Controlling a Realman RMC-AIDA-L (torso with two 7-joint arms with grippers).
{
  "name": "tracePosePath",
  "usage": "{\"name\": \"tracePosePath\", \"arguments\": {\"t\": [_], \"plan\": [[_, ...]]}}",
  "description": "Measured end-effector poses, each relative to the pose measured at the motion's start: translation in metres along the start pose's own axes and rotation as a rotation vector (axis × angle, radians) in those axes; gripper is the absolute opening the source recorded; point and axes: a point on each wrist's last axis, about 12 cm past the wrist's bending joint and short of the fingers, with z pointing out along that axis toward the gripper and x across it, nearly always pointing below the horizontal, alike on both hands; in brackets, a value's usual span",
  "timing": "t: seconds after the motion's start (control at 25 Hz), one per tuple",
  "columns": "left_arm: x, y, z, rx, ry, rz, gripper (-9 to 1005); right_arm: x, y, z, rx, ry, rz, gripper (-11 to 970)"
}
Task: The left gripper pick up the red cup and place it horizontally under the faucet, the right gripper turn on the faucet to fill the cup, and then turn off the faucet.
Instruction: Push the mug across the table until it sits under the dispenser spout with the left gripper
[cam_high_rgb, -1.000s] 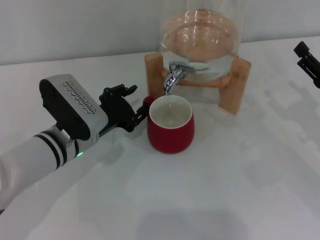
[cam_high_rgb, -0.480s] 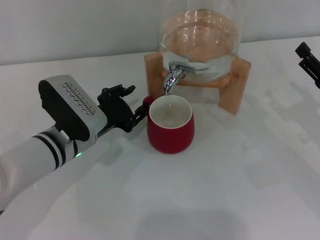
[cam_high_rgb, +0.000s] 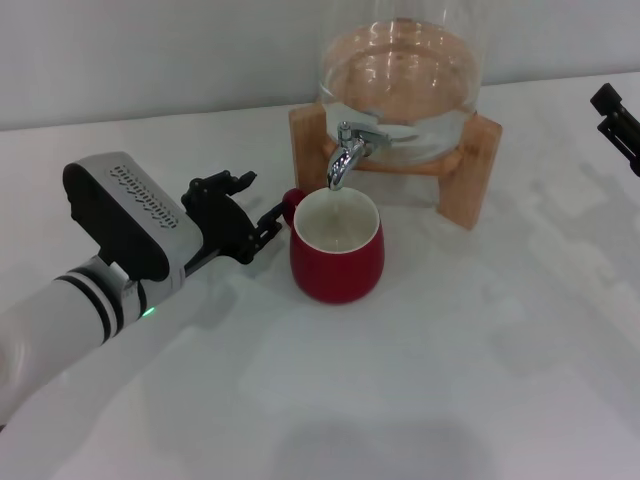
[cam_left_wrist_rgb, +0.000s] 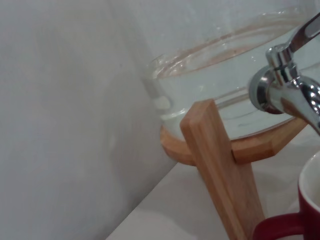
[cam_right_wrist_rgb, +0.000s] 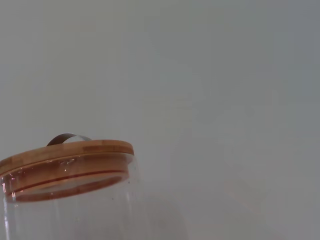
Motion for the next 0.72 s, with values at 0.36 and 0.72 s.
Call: {"name": "tracePosePath", "arguments": {"t": [0.36,0.72], "plan": [[0.0013,0.0001,-0.0008,-0.003,0.003,0.001,529,0.0001,-0.0001,-0.0006,0.001,0.001,0.001,868],[0.0030,-0.0008,-0.0020,-0.005,0.006,-0.006,543,0.0003,-0.0003,-0.0007,0.002,0.002,0.001,868]]}}
